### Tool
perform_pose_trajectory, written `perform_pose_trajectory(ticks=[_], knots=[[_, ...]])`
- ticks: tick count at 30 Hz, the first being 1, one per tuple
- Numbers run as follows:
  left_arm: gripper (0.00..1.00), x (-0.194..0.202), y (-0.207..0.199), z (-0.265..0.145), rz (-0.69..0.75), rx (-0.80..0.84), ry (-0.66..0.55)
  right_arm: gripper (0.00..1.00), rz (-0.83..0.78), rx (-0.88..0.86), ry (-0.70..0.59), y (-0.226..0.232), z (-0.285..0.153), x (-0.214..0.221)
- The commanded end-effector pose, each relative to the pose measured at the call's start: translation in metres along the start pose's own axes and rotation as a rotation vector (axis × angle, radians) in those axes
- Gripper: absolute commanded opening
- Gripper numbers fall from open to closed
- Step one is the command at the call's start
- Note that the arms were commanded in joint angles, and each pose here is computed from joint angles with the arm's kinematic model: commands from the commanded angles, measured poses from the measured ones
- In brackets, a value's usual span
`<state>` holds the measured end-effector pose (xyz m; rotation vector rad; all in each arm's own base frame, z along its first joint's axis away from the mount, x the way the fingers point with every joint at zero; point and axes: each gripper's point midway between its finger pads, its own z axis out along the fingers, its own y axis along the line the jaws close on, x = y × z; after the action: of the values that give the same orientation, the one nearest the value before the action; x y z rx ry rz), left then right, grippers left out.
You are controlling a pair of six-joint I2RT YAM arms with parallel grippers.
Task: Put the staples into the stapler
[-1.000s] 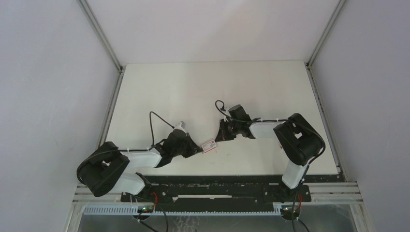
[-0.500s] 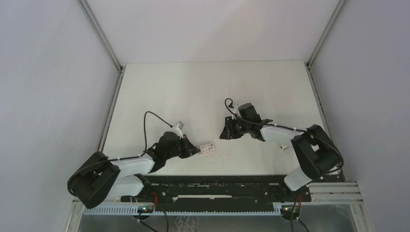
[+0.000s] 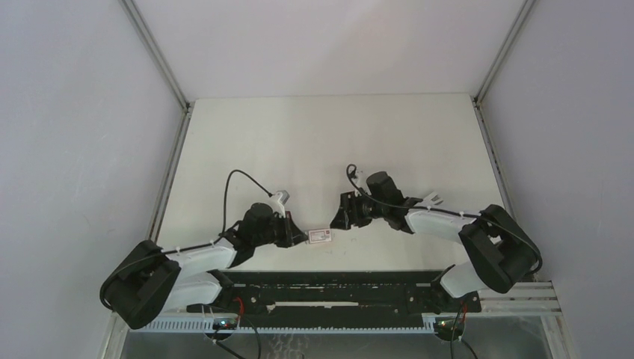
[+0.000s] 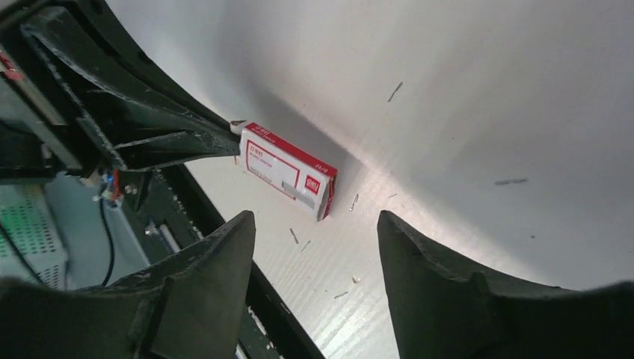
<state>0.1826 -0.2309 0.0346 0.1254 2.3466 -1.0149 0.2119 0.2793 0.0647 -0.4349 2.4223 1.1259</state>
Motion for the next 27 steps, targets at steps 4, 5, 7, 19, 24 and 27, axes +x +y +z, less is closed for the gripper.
perform_pose_trajectory(ticks=[4, 5, 7, 19, 24, 27], knots=[[0.00, -0.018, -0.022, 0.008, -0.042, 0.066, -0.007, 0.69, -0.077, 0.211, -0.120, -0.001, 0.016, -0.012], [0.00, -0.018, -0.024, 0.008, -0.048, 0.074, -0.010, 0.71, -0.084, 0.249, -0.132, -0.003, 0.016, -0.013], [0.00, -0.018, -0.027, 0.010, -0.062, 0.090, -0.009, 0.72, -0.096, 0.337, -0.129, -0.009, 0.016, -0.011], [0.00, -0.018, -0.035, 0.014, -0.109, 0.146, -0.005, 0.80, -0.188, 0.490, -0.107, 0.019, 0.037, -0.010], [0.00, -0.017, -0.034, 0.014, -0.116, 0.145, -0.008, 0.80, -0.209, 0.520, -0.094, 0.021, 0.040, -0.004], [0.00, -0.017, -0.033, 0.014, -0.122, 0.140, -0.011, 0.81, -0.220, 0.540, -0.088, 0.019, 0.039, -0.001]])
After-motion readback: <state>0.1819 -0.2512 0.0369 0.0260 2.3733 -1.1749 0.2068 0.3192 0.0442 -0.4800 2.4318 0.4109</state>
